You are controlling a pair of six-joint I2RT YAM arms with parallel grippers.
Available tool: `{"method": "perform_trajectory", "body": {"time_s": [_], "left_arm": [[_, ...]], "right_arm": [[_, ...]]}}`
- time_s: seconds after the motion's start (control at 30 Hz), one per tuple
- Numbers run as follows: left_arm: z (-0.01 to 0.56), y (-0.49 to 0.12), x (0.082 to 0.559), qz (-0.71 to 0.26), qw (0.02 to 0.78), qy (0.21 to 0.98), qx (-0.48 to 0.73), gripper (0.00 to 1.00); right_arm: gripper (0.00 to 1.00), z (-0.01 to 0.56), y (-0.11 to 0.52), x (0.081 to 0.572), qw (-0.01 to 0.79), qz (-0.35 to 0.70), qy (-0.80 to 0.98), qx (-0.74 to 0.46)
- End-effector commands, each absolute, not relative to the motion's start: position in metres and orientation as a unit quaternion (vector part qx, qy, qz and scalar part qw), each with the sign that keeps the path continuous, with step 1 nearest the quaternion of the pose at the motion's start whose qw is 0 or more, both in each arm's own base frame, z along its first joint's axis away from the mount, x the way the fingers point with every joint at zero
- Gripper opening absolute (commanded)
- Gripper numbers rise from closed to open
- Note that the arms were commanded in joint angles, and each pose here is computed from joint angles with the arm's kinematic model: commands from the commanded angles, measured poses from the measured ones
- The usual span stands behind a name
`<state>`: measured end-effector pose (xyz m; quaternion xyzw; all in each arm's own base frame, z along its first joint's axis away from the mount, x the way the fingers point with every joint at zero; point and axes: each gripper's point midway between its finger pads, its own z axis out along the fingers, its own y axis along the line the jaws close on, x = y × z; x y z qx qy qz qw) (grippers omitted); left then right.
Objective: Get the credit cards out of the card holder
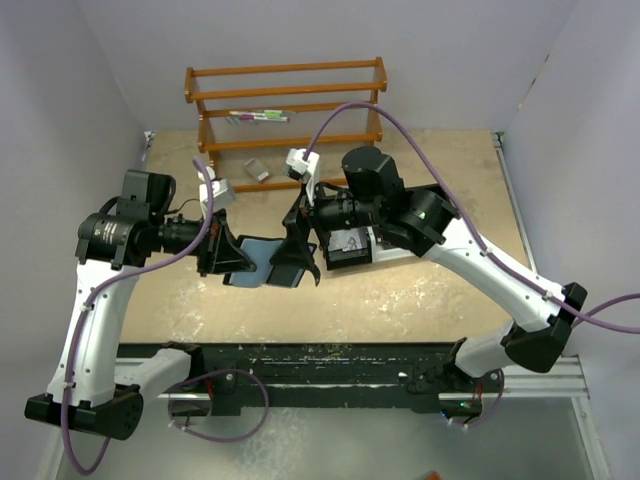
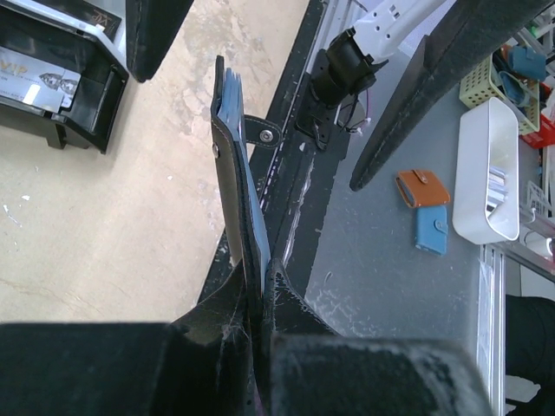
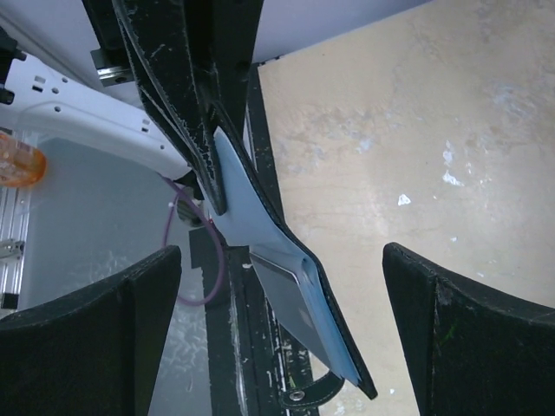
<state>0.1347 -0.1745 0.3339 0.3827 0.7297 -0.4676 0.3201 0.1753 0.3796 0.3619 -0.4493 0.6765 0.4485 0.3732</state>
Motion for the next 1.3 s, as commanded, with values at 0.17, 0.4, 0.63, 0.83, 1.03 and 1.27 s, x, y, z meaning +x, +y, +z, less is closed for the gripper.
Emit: {"method": "perform_trajectory", "body": {"time_s": [0.17,0.4,0.63,0.83,1.03,1.27], "left_arm": [[0.355,-0.179,0.127,-0.484,0.346,0.689,0.413,0.00],[0.359,-0.181,0.121,-0.497,0.345,0.674,0.423,0.00],[0.359,-0.182,0.122,-0.503,0.340,0.673,0.423,0.00],[0.356,-0.182,0.126,-0.503,0.337,0.674,0.423,0.00],[0.362,-0.179,0.145,-0.462,0.375,0.695,0.404,0.74],[0.385,-0.177,0.141,-0.441,0.458,0.674,0.377,0.99]], "right_arm": [[0.97,0.387,0.391,0.157,0.378,0.482,0.619,-0.492],[0.85,0.381,0.395,0.152,0.357,0.487,0.614,-0.508],[0.43,0.372,0.403,0.136,0.307,0.519,0.593,-0.534],[0.04,0.377,0.408,0.130,0.308,0.533,0.584,-0.529],[0.00,0.393,0.405,0.136,0.345,0.551,0.589,-0.480],[0.00,0.437,0.384,0.170,0.468,0.574,0.595,-0.313]]}}
